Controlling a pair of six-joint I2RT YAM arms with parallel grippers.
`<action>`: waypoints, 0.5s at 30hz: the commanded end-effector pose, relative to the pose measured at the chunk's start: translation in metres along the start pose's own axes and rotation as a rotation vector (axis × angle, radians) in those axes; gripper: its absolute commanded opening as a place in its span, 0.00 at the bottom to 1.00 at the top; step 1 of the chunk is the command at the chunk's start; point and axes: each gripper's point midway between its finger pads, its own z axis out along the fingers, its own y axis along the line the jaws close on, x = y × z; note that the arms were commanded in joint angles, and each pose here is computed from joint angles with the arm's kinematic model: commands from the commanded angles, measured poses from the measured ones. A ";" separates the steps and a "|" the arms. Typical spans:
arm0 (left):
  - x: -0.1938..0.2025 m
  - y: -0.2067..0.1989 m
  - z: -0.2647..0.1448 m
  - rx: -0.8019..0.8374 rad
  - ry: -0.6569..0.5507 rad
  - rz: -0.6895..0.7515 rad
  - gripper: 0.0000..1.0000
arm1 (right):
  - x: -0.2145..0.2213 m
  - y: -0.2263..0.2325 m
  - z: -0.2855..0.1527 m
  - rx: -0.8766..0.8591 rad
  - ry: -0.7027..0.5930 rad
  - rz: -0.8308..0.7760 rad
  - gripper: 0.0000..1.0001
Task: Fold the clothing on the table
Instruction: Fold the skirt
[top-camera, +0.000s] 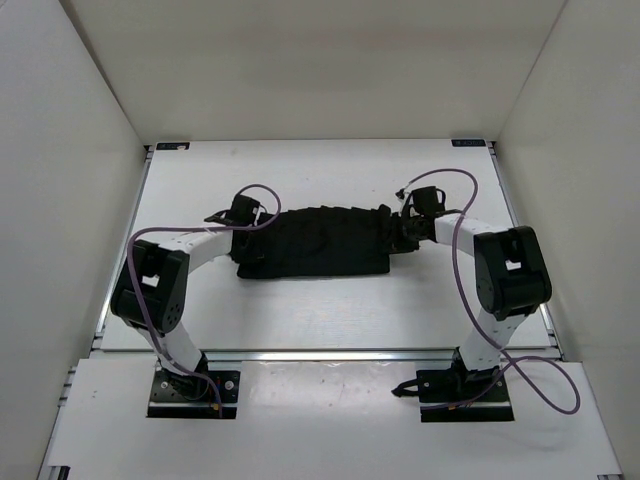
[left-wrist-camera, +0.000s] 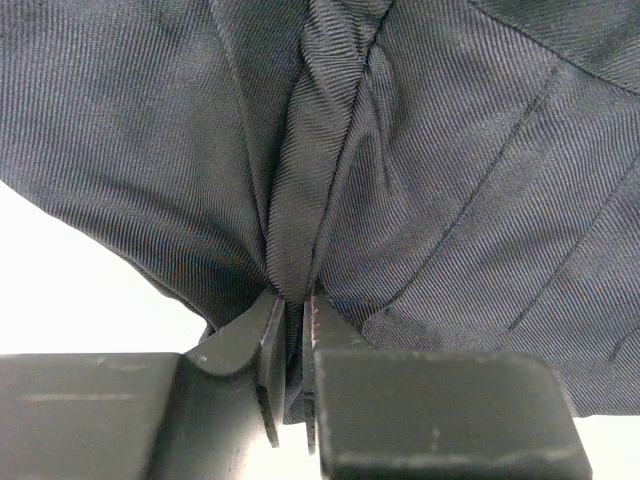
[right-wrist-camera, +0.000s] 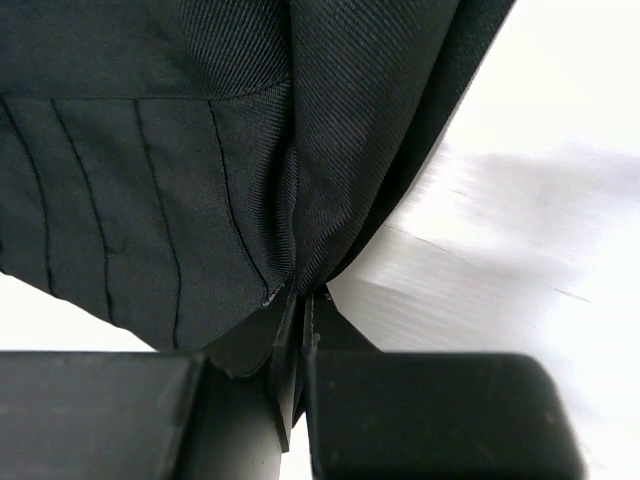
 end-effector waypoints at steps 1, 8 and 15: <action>0.021 -0.019 0.010 0.063 0.080 0.037 0.06 | -0.045 0.001 -0.032 0.037 -0.123 -0.026 0.00; 0.025 -0.079 0.014 0.213 0.136 0.118 0.04 | -0.104 0.040 -0.082 0.012 -0.251 -0.111 0.00; 0.024 -0.135 0.006 0.372 0.195 0.166 0.06 | -0.116 0.120 -0.095 -0.104 -0.303 -0.178 0.00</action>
